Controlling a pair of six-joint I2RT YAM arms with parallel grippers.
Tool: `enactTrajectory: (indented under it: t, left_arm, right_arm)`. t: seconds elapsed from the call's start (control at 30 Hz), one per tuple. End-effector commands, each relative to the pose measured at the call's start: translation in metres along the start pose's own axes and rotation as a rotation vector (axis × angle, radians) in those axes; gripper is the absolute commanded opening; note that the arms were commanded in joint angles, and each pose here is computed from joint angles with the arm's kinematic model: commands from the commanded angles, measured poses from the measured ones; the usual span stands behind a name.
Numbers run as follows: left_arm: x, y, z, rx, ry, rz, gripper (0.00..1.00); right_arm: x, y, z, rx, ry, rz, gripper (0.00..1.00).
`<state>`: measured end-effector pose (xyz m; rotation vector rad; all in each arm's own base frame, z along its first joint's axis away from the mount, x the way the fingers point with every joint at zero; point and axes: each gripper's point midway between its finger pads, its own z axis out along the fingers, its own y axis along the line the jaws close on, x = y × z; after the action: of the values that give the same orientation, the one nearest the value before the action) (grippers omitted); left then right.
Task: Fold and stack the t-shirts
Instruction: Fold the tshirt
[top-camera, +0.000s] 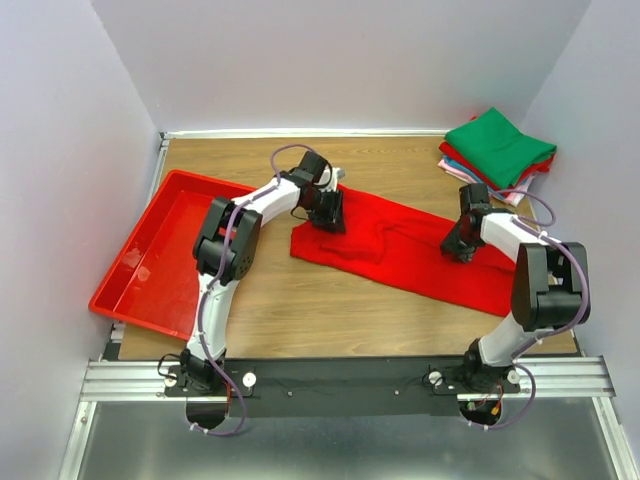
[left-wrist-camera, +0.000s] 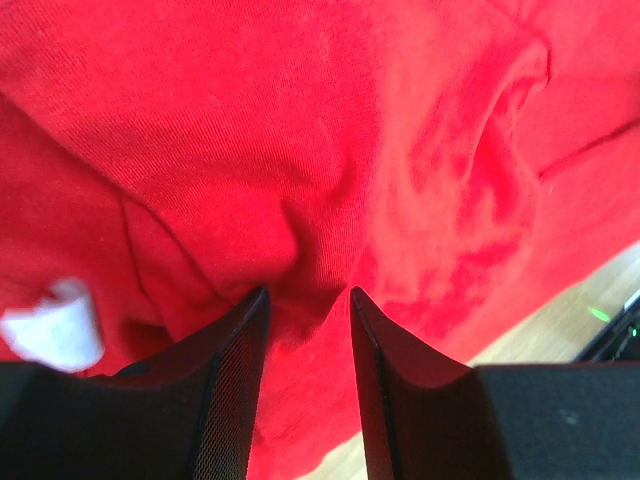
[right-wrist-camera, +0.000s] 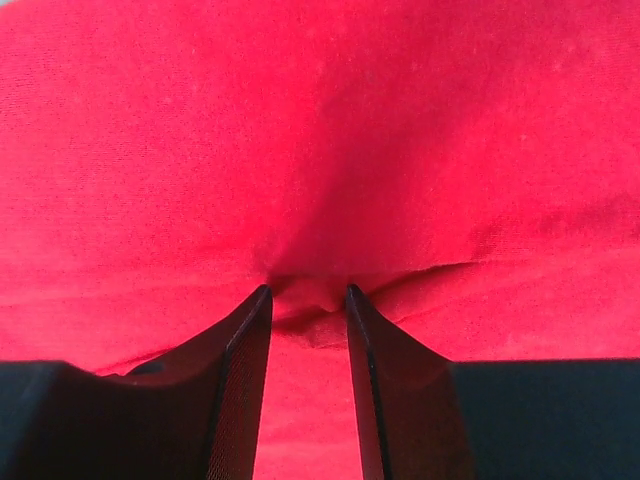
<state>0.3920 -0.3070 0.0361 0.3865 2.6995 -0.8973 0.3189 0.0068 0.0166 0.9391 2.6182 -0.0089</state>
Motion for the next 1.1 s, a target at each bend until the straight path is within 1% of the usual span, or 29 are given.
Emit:
enactTrajectory:
  t: [0.0, 0.07, 0.23, 0.4, 0.5, 0.53, 0.6, 0.63, 0.7, 0.73, 0.8, 0.83, 0.9, 0.97, 1.0, 1.07]
  left_arm:
    - [0.002, 0.043, 0.026, -0.125, 0.037, 0.002, 0.47]
    - [-0.006, 0.045, 0.028, -0.134, 0.031, 0.016, 0.47]
    - [-0.030, 0.049, 0.037, -0.156, 0.005, 0.049, 0.47]
    - [-0.047, 0.049, 0.040, -0.165, -0.027, 0.079, 0.47]
    - [-0.064, 0.043, 0.036, -0.164, -0.065, 0.101, 0.47]
    - [-0.077, 0.037, 0.032, -0.157, -0.096, 0.113, 0.47]
    - [-0.089, 0.030, 0.023, -0.159, -0.117, 0.120, 0.47]
    - [-0.105, 0.018, 0.010, -0.151, -0.165, 0.135, 0.47]
    - [-0.121, 0.007, -0.008, -0.161, -0.220, 0.141, 0.47]
    - [-0.131, -0.005, -0.026, -0.159, -0.265, 0.152, 0.47]
    - [-0.141, -0.014, -0.045, -0.170, -0.317, 0.146, 0.47]
    - [-0.141, -0.021, -0.058, -0.169, -0.336, 0.145, 0.47]
    - [-0.132, -0.027, -0.069, -0.166, -0.337, 0.138, 0.47]
    - [-0.120, -0.030, -0.069, -0.164, -0.314, 0.138, 0.47]
    - [-0.108, -0.028, -0.067, -0.165, -0.288, 0.132, 0.47]
    - [-0.090, -0.028, -0.057, -0.158, -0.247, 0.129, 0.47]
  right_arm:
    - [0.049, -0.010, 0.001, -0.024, 0.156, 0.088, 0.42]
    - [0.060, -0.010, -0.005, -0.048, 0.187, 0.105, 0.42]
    - [0.074, -0.012, -0.023, -0.096, 0.208, 0.140, 0.42]
    - [0.078, -0.016, -0.039, -0.115, 0.191, 0.158, 0.42]
    - [0.079, -0.016, -0.048, -0.131, 0.187, 0.161, 0.42]
    - [0.078, -0.015, -0.051, -0.138, 0.183, 0.157, 0.42]
    - [0.070, -0.013, -0.060, -0.144, 0.160, 0.139, 0.42]
    - [0.068, -0.018, -0.063, -0.112, 0.151, 0.132, 0.42]
    - [0.051, -0.016, -0.073, -0.106, 0.102, 0.111, 0.43]
    - [0.044, -0.021, -0.073, -0.072, 0.066, 0.103, 0.44]
    - [0.037, -0.026, -0.074, -0.036, 0.046, 0.087, 0.46]
    - [0.035, -0.032, -0.069, 0.004, 0.037, 0.077, 0.46]
    - [0.036, -0.037, -0.063, 0.041, 0.045, 0.066, 0.47]
    - [0.036, -0.044, -0.054, 0.089, 0.052, 0.057, 0.47]
    - [0.035, -0.045, -0.051, 0.098, 0.049, 0.053, 0.47]
    - [0.034, -0.046, -0.044, 0.115, 0.048, 0.038, 0.49]
